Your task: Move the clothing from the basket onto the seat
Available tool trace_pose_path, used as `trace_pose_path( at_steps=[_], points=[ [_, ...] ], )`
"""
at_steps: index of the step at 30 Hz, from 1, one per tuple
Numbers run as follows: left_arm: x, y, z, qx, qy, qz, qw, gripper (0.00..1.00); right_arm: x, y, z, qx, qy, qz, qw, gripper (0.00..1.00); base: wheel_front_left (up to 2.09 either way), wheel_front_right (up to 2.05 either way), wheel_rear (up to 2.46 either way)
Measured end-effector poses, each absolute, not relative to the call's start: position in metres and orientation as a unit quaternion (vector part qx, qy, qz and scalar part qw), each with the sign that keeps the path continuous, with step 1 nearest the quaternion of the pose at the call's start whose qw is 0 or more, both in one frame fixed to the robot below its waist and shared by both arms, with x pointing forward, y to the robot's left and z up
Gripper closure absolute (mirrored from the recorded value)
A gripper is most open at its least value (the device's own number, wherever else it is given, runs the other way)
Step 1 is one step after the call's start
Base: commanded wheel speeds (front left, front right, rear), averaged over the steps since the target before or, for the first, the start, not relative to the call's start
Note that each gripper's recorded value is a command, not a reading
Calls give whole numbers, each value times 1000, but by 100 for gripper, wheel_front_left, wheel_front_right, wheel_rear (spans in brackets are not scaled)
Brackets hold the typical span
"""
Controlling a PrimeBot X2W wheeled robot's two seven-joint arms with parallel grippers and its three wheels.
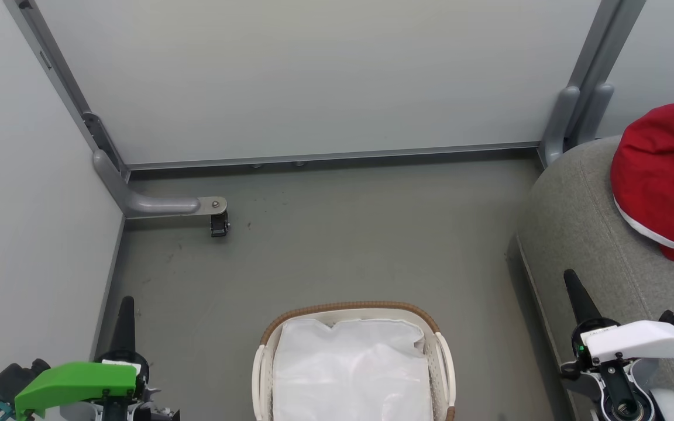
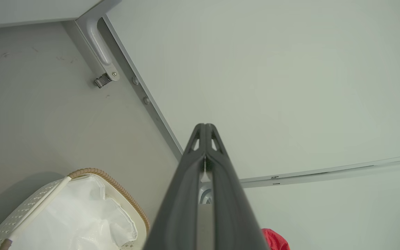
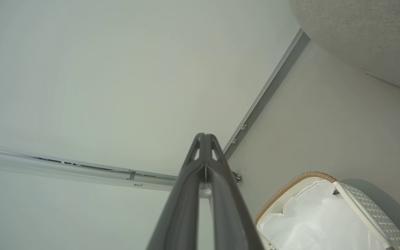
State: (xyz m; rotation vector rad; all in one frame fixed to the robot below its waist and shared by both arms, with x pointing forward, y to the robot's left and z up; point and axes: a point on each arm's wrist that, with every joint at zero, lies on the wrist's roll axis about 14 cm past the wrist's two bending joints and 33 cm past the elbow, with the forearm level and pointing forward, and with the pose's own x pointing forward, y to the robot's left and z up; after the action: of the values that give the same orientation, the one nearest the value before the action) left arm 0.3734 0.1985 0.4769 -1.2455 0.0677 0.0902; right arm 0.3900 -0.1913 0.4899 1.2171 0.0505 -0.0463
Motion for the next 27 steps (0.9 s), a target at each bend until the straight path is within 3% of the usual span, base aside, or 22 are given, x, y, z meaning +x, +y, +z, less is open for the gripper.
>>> trace_pose_path(
  at_steps=[27],
  points=[
    [381,198,491,-663,17,22,748,100,390,-196,500,658,11,-10,753,100,0,0,0]
  ],
)
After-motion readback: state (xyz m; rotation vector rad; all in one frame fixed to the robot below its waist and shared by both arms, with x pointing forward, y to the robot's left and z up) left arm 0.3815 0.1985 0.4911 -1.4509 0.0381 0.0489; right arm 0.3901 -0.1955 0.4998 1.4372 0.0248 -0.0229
